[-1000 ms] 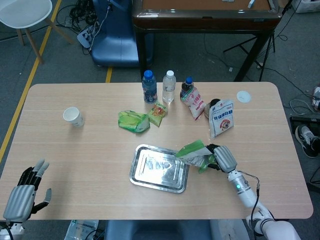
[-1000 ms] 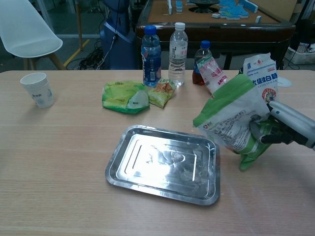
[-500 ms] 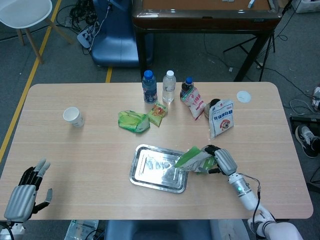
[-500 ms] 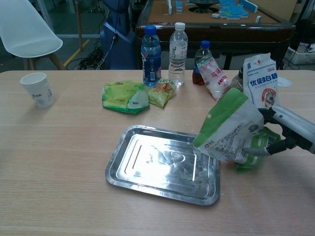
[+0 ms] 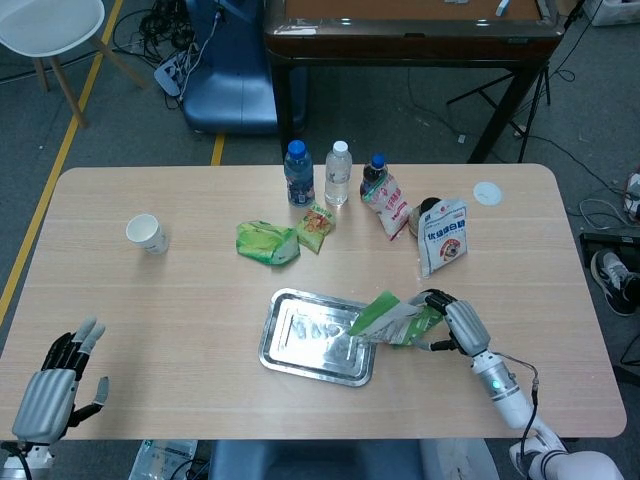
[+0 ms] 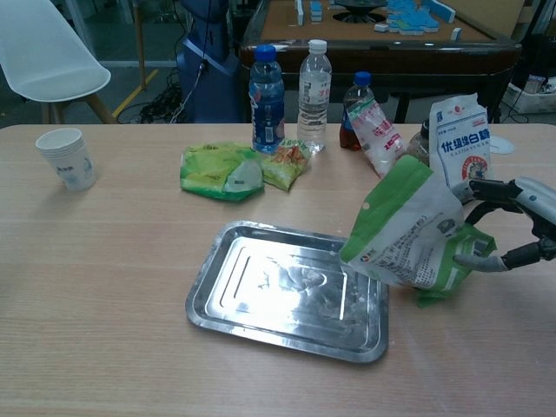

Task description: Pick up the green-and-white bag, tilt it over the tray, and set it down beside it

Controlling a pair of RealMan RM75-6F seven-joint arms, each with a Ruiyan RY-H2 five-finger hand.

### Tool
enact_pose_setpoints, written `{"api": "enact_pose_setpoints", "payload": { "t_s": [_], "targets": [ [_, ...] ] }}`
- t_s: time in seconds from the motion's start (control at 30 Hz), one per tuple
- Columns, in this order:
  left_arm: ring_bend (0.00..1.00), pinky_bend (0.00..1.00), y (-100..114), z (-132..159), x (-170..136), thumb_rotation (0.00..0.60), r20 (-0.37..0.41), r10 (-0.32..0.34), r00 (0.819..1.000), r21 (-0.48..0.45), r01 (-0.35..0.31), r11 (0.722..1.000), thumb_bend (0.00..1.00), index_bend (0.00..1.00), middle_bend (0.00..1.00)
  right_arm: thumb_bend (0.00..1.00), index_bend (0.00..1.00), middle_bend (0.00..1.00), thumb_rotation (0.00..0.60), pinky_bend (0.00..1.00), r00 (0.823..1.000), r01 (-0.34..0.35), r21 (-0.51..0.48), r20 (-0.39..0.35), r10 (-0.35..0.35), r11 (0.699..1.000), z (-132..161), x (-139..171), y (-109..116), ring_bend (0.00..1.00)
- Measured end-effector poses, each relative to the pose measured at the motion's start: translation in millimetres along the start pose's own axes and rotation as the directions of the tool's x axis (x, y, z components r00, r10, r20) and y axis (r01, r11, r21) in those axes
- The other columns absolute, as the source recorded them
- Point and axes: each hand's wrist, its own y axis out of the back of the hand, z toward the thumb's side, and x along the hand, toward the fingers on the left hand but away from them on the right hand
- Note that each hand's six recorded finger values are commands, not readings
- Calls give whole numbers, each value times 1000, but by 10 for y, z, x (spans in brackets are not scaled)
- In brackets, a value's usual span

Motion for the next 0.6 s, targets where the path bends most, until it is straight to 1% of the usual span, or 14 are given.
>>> {"api": "enact_pose_setpoints", "payload": {
  "t_s": [0.13, 0.27, 0.37, 0.5, 0.6],
  "targets": [
    [57, 22, -21, 21, 9, 600, 6, -8, 1000, 3, 8, 1000, 475, 14, 0, 0, 337, 364, 600, 332, 1000, 6, 0, 29, -6, 1000, -85, 108, 37, 245],
    [57, 22, -16, 62, 24, 600, 17, -6, 1000, 2, 6, 1000, 474, 14, 0, 0, 337, 365, 600, 332, 999, 15, -2, 41, -15, 1000, -118, 79, 73, 245],
    [57, 22, -2, 67, 29, 600, 16, -1, 1000, 2, 1, 1000, 475, 14, 0, 0, 337, 365, 600, 332, 1000, 13, 2, 28, -13, 1000, -85, -6, 86, 245],
    [57, 22, 8, 38, 16, 600, 5, 0, 1000, 3, 0, 1000, 475, 14, 0, 0, 337, 365, 600, 332, 1000, -2, 7, -12, 2, 1000, 29, -139, 61, 245],
    [57, 22, 20, 15, 2, 600, -3, 2, 1000, 5, -2, 1000, 475, 14, 0, 0, 337, 365, 600, 332, 999, -7, 8, -42, 7, 1000, 116, -171, 33, 245]
  ]
}}
